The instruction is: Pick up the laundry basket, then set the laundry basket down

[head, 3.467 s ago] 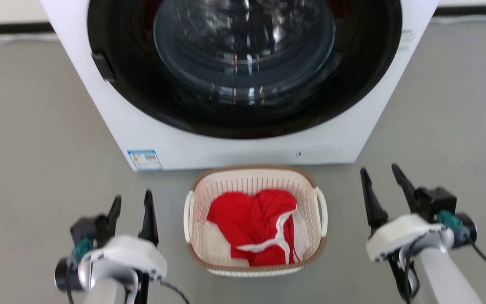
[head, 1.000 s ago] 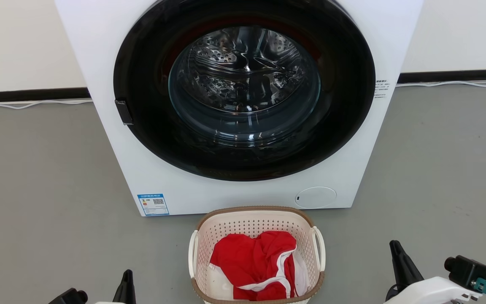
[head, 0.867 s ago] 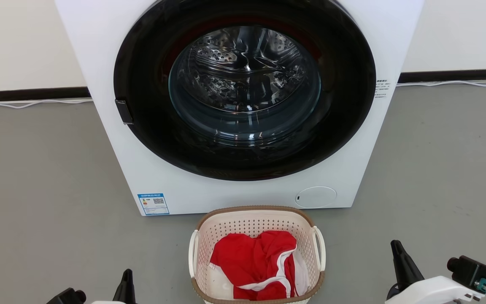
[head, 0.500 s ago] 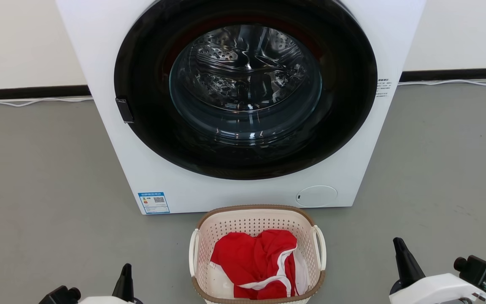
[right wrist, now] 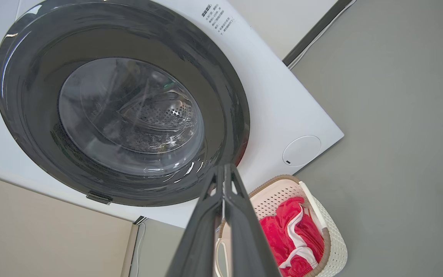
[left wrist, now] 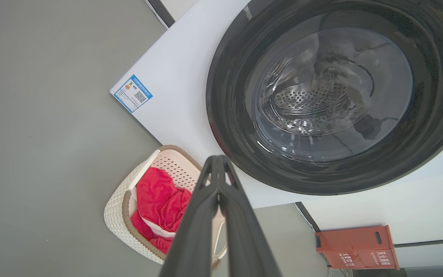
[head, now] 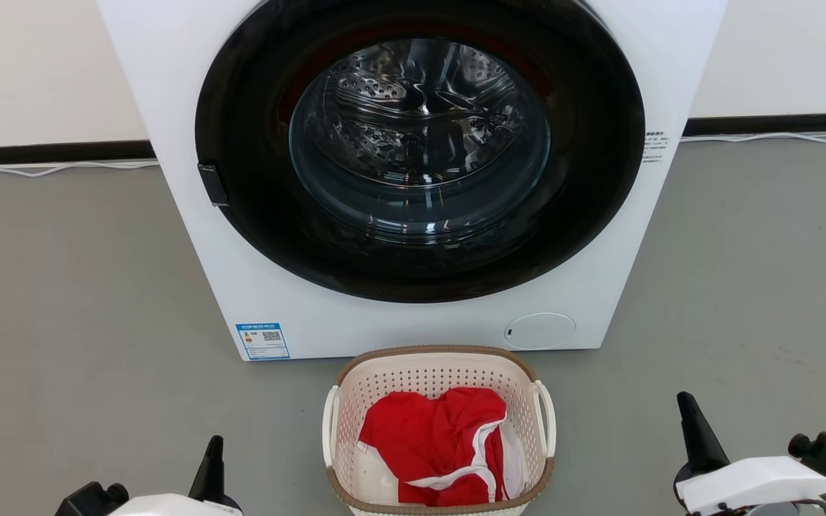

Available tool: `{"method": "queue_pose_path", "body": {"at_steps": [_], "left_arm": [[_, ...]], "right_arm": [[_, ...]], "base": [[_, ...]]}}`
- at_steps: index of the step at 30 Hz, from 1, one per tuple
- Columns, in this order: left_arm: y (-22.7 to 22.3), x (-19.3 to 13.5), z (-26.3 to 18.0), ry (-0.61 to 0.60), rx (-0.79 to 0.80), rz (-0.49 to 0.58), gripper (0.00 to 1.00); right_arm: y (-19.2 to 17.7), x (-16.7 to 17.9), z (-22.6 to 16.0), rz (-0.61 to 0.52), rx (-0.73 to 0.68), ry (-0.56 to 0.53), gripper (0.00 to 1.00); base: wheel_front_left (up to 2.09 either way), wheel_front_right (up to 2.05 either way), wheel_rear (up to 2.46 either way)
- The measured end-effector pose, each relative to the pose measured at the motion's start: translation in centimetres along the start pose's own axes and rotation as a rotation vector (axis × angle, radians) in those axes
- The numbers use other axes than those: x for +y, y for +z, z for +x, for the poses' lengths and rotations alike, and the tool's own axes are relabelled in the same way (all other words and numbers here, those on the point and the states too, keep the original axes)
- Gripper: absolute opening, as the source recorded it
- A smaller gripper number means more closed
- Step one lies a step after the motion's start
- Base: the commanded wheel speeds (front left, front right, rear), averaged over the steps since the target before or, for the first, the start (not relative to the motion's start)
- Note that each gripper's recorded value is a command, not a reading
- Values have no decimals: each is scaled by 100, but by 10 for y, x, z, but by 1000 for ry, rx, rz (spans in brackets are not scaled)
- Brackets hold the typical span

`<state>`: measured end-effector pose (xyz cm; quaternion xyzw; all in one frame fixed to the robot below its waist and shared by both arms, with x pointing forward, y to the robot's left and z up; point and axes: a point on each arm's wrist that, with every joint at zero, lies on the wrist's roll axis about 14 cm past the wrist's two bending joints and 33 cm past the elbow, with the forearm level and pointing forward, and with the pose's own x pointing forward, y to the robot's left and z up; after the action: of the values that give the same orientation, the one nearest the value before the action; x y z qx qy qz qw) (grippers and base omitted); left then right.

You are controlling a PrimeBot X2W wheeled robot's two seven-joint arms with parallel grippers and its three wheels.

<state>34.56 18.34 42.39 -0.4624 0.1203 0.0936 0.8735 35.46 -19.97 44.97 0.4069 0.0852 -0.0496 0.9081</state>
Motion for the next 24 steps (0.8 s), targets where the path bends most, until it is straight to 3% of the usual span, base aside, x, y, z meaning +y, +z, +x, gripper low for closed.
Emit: {"method": "queue_pose_path", "body": {"at_steps": [24], "left_arm": [[10,-15,6,-59,10,-234,0]], "right_arm": [[7,4,4,279,-14,14,0]], "base": [[0,0,0]]}}
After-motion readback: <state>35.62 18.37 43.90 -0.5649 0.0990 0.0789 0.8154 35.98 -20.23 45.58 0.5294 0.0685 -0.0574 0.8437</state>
